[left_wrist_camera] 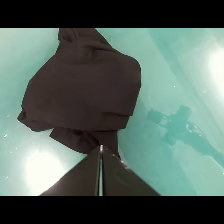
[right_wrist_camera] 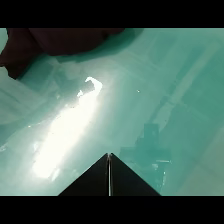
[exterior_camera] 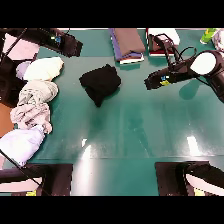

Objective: Fold the shirts.

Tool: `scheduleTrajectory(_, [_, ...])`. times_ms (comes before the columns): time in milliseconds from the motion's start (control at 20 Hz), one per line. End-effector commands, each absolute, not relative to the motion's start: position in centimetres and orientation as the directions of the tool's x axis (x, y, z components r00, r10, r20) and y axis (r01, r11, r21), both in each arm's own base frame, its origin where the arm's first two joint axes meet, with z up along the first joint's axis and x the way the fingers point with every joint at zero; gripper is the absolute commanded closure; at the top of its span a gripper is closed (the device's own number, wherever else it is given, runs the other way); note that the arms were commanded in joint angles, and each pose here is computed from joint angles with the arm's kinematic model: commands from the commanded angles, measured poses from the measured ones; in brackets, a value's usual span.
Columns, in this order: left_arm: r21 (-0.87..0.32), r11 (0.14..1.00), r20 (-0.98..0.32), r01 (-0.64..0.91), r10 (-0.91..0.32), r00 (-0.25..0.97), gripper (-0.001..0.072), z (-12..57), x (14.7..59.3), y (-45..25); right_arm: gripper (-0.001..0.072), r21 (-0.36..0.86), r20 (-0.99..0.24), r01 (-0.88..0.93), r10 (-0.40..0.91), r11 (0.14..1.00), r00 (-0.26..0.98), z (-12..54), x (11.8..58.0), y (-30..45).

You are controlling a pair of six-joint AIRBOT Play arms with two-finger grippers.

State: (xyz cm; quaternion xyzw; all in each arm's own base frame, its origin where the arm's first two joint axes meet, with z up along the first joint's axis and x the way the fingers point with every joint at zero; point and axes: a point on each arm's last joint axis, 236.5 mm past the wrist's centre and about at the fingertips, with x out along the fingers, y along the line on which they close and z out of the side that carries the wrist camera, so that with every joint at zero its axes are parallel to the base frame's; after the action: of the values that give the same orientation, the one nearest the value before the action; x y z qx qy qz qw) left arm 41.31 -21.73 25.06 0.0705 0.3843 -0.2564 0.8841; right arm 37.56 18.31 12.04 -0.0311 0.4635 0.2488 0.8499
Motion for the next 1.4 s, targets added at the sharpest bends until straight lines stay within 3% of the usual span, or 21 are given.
scheduleTrajectory(0, [-0.072,0.859,-0.715,0.507,-0.399,0.574,0.0682,25.1,41.3,-21.7,0.069,0.178,-0.803,-0.453,0.395,0.874,0.446,12.1,37.5,18.4])
scheduleTrajectory(350, [-0.059,0.86,-0.662,0.507,-0.414,0.625,0.068,26.3,42.6,-22.1,0.0689,0.178,-0.803,-0.453,0.395,0.874,0.446,12.1,37.5,18.4])
scheduleTrajectory(400, [-0.021,0.861,-0.647,0.508,-0.399,0.65,0.0481,26.5,43.4,-21.8,0.069,0.178,-0.803,-0.453,0.395,0.874,0.446,12.1,37.5,18.4])
scheduleTrajectory(450, [-0.015,0.876,-0.645,0.482,-0.377,0.665,0.0184,26.1,44.3,-21.5,0.069,0.178,-0.803,-0.453,0.395,0.874,0.446,12.0,37.6,18.4])
scheduleTrajectory(500, [-0.028,0.887,-0.663,0.461,-0.362,0.656,0.014,24.8,45.2,-21.4,0.0689,0.178,-0.803,-0.453,0.395,0.874,0.446,12.1,37.5,18.4])
scheduleTrajectory(750, [-0.081,0.897,-0.869,0.434,-0.277,0.411,0.0138,11.3,47.3,-22.6,0.069,0.188,-0.801,-0.453,0.403,0.871,0.443,12.1,37.5,18.6])
scheduleTrajectory(1000, [-0.173,0.896,-0.932,0.409,-0.284,0.227,0.0138,-0.3,48.6,-25.2,0.069,0.188,-0.802,-0.453,0.402,0.871,0.441,12.1,37.4,18.5])
scheduleTrajectory(1150, [-0.213,0.895,-0.936,0.392,-0.302,0.181,0.0138,-4.2,49.0,-26.2,0.069,0.188,-0.803,-0.453,0.402,0.871,0.441,12.1,37.4,18.5])
scheduleTrajectory(1350, [-0.221,0.896,-0.924,0.384,-0.319,0.211,0.0141,-5.5,50.2,-26.8,0.069,0.189,-0.802,-0.453,0.403,0.871,0.441,12.1,37.4,18.6])
